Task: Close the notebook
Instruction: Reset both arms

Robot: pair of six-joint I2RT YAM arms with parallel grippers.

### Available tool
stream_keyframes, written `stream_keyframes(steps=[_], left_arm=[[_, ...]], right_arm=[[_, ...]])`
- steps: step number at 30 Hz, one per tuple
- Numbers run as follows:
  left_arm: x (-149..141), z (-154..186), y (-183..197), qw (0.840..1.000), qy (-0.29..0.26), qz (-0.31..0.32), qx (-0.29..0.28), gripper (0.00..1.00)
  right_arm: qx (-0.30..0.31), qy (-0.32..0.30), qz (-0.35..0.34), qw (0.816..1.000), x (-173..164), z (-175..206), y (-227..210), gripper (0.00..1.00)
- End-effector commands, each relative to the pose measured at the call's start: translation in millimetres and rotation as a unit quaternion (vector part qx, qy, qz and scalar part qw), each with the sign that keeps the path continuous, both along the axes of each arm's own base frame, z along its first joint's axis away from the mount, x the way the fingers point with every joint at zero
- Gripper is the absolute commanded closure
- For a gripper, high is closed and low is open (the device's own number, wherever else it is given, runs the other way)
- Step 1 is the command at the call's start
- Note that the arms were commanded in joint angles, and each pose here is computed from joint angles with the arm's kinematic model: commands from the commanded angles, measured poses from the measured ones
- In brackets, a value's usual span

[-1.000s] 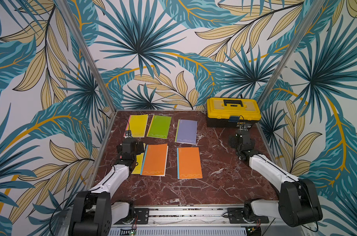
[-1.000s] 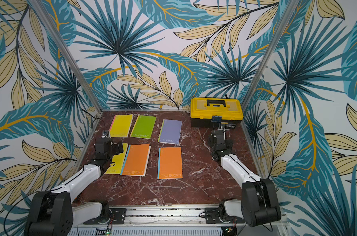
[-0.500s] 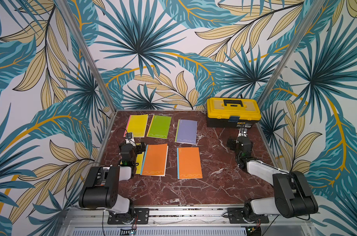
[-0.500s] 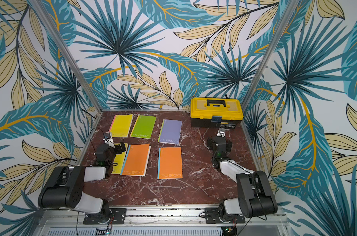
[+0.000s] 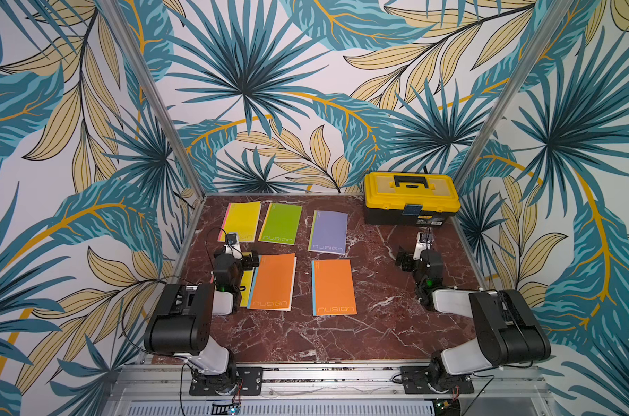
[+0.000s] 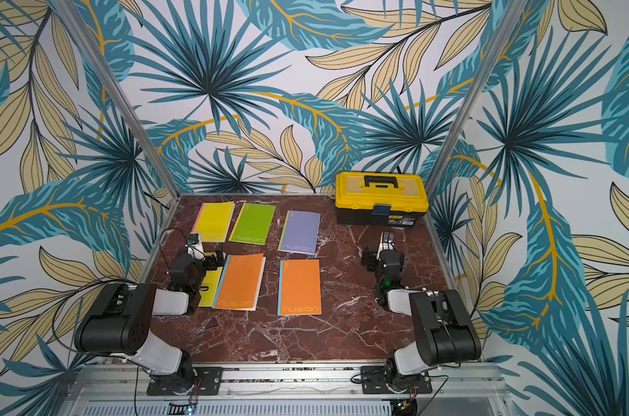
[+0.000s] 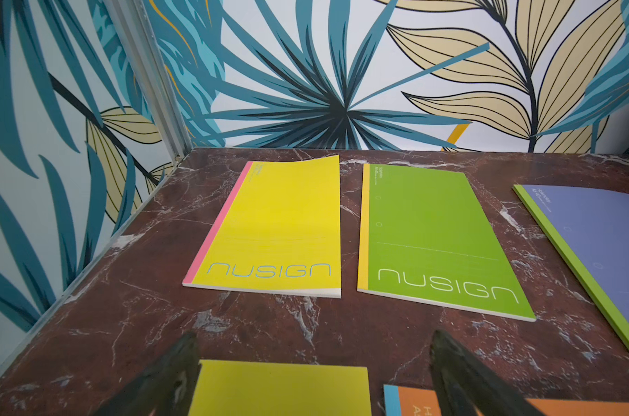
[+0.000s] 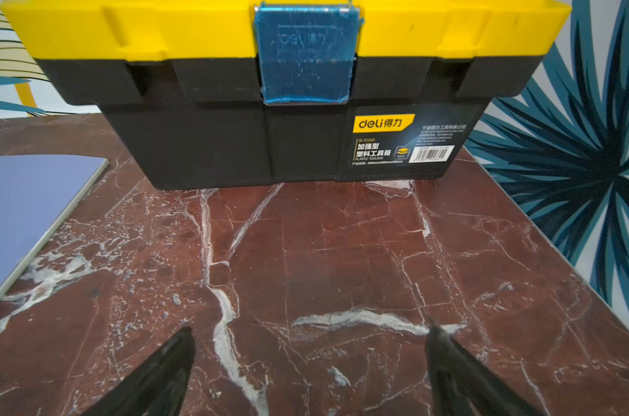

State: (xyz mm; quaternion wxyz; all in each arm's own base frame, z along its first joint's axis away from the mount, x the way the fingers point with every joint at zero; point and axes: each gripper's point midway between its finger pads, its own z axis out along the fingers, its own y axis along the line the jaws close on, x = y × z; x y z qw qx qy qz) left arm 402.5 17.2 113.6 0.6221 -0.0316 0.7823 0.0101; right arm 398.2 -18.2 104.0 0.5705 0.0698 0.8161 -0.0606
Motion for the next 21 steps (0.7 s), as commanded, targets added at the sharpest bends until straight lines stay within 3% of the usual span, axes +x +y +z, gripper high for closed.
stream_keyframes(steps=[1,21], left_arm=[[1,3,-1,1.0,-0.001,-0.01,0.006,0.0],[1,3,-1,1.0,-0.001,-0.01,0.006,0.0]], right_arm=[[0.001,-0.015,0.01,1.0,1,6,2,0.01],[0.004,-0.01,0.033,0.999,3,5,8,0.01]])
